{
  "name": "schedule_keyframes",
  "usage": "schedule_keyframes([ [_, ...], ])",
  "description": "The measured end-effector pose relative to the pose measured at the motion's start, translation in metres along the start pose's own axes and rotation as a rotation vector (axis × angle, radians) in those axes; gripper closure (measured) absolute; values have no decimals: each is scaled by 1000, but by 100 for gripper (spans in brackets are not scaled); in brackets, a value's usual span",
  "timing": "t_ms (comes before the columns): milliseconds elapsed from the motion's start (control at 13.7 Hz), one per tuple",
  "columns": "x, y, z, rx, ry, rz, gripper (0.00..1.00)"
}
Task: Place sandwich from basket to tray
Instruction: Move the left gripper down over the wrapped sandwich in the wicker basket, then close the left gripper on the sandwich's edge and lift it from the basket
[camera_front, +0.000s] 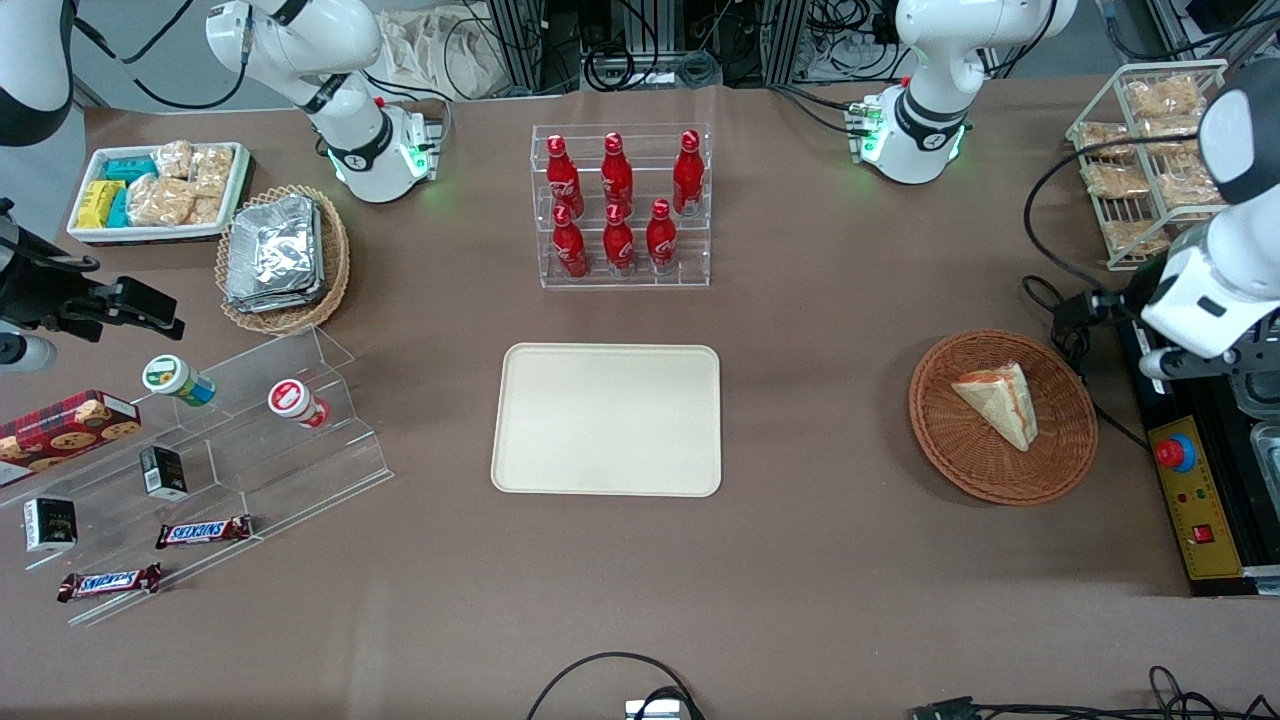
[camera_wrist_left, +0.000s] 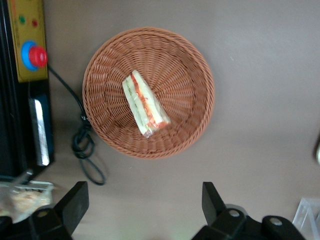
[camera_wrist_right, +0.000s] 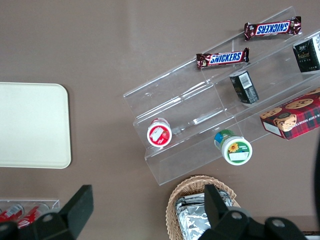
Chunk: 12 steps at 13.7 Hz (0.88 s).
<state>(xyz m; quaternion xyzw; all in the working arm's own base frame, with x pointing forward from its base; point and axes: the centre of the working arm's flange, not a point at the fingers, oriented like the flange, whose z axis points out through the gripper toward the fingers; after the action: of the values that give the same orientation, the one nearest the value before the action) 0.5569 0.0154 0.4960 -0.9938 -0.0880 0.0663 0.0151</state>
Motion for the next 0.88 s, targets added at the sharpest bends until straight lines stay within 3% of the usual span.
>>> schedule_keyframes([
  [146,2,-6,38,-14,15,-126,0],
  [438,-3,-4,128,-50,108,-291,0],
  [875,4,-4,196,-48,75,-398,0],
])
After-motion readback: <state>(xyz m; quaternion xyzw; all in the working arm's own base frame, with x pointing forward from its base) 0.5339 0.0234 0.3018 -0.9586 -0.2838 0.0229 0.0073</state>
